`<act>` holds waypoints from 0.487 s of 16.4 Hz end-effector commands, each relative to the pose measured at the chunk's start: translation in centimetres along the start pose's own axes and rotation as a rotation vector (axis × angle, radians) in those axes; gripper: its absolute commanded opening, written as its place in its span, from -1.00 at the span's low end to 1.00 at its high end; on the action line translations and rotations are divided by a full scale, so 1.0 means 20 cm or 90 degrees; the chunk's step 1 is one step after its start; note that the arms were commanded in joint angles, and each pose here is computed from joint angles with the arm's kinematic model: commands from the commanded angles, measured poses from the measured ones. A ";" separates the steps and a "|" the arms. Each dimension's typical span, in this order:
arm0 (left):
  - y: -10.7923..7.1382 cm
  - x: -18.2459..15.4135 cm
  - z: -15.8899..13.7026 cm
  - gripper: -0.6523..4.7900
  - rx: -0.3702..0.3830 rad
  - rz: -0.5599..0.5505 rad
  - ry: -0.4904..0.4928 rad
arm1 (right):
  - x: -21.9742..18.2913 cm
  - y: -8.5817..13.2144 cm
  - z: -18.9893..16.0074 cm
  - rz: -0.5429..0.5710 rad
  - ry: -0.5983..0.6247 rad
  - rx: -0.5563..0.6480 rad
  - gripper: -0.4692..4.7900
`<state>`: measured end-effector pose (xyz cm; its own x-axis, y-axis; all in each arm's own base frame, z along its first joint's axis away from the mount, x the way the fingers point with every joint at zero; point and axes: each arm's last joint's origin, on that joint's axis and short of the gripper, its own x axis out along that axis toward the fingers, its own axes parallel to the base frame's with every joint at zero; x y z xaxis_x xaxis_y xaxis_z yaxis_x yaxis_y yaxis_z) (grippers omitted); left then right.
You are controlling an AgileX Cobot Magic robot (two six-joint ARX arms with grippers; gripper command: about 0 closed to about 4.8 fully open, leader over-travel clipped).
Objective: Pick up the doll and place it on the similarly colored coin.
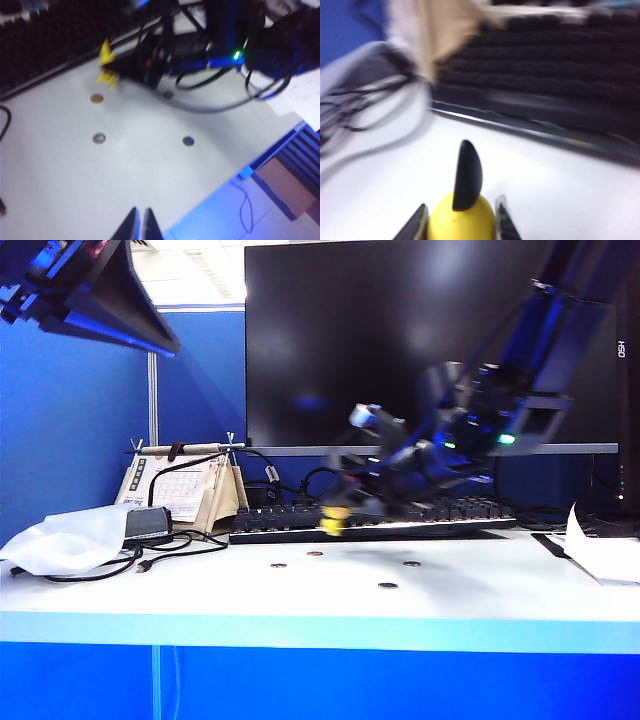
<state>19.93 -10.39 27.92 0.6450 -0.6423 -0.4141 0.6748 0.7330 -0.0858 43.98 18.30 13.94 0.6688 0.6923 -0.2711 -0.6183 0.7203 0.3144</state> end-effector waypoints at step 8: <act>0.00 0.00 0.01 -0.67 0.002 -0.003 -0.007 | 0.06 0.13 0.05 -0.007 0.012 -0.120 -0.46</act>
<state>19.95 -10.40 27.97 0.6470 -0.6436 -0.4089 0.6756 0.7325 -0.0841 43.80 20.52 14.91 0.6753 0.6751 -0.2970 -0.6579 0.7334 0.1711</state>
